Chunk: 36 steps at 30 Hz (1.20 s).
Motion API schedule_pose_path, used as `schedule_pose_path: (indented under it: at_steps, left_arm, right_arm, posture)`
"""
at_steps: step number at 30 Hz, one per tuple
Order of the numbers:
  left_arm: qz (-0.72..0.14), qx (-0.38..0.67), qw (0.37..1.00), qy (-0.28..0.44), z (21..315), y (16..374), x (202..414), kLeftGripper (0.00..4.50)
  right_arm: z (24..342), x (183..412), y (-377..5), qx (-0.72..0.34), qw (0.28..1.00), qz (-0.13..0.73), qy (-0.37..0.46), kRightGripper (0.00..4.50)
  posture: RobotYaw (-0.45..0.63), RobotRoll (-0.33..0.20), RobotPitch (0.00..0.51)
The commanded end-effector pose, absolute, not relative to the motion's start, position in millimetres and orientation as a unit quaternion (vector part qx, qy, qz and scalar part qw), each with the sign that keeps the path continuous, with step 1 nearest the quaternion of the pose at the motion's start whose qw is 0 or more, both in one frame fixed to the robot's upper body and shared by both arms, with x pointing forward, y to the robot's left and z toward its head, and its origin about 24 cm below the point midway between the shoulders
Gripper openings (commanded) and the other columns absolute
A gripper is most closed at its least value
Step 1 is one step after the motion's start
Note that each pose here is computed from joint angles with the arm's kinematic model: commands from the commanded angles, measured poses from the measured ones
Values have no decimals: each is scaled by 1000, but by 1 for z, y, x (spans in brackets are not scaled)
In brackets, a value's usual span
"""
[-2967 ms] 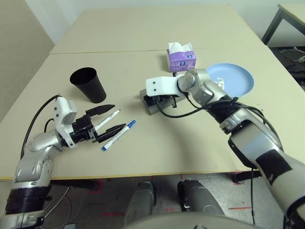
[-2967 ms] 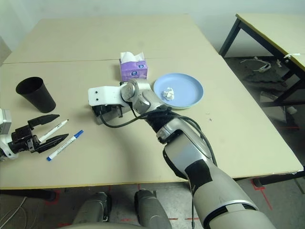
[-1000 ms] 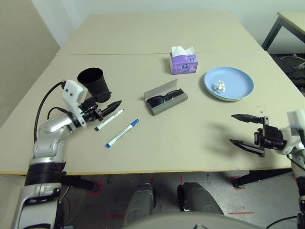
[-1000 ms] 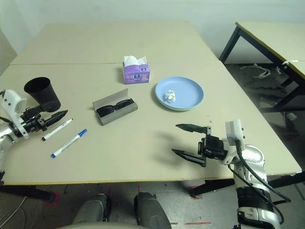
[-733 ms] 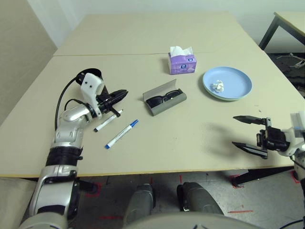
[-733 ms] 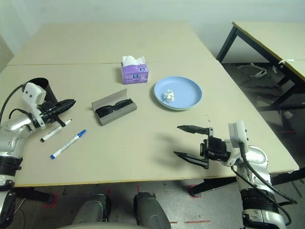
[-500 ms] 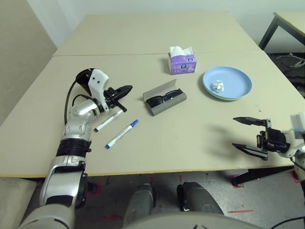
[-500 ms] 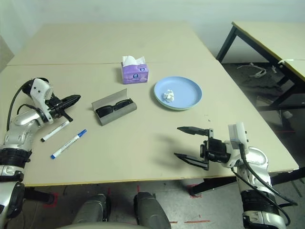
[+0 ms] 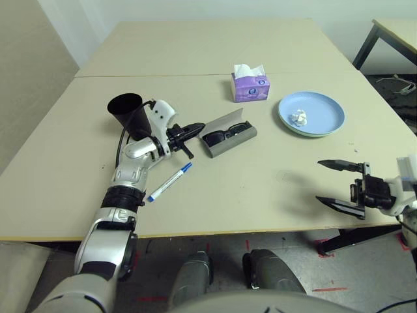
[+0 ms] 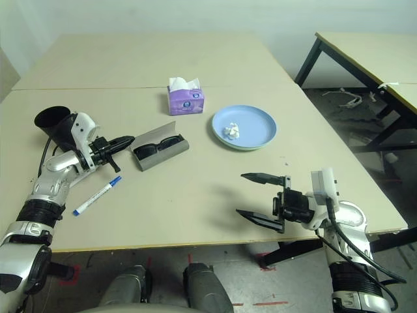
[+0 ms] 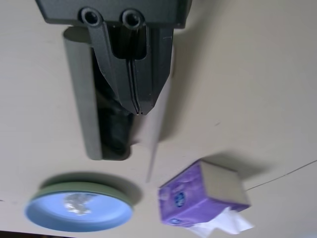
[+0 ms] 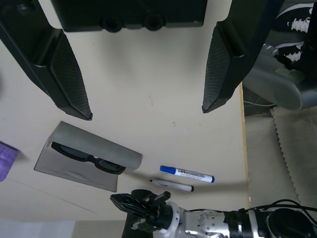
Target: Organize and tidy the items on the table.
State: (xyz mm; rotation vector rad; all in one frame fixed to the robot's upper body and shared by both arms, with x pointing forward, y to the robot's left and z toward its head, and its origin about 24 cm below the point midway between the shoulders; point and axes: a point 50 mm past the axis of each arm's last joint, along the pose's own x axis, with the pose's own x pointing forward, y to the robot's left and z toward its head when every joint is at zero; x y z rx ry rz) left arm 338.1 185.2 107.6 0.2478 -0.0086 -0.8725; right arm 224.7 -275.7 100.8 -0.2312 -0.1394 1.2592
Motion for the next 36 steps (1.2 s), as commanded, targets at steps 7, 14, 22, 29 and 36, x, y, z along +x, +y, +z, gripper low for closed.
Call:
schedule_pose_path:
  at_steps: [7,14,22,29,36]
  left_arm:
    - [-378,84,922,4,106,212,336,42]
    - [-332,84,939,14,99,224,346,42]
    - [-323,87,942,32,89,206,360,42]
    - [-354,101,929,26,88,191,361,42]
    - [-429,132,893,33,84,187,345,42]
  right_arm:
    - [99,225,-270,-111,801,585,-62,4500]
    - [98,225,-270,-113,804,581,-60,4500]
    - [102,224,-269,-117,807,576,-64,4500]
    - [103,222,-270,-119,811,569,-62,4500]
    - [104,224,-269,-121,813,566,-65,4500]
  posture:
    - [-139,0,99]
    - [-148,0,98]
    - [-165,0,98]
    - [-173,0,98]
    - [-168,0,99]
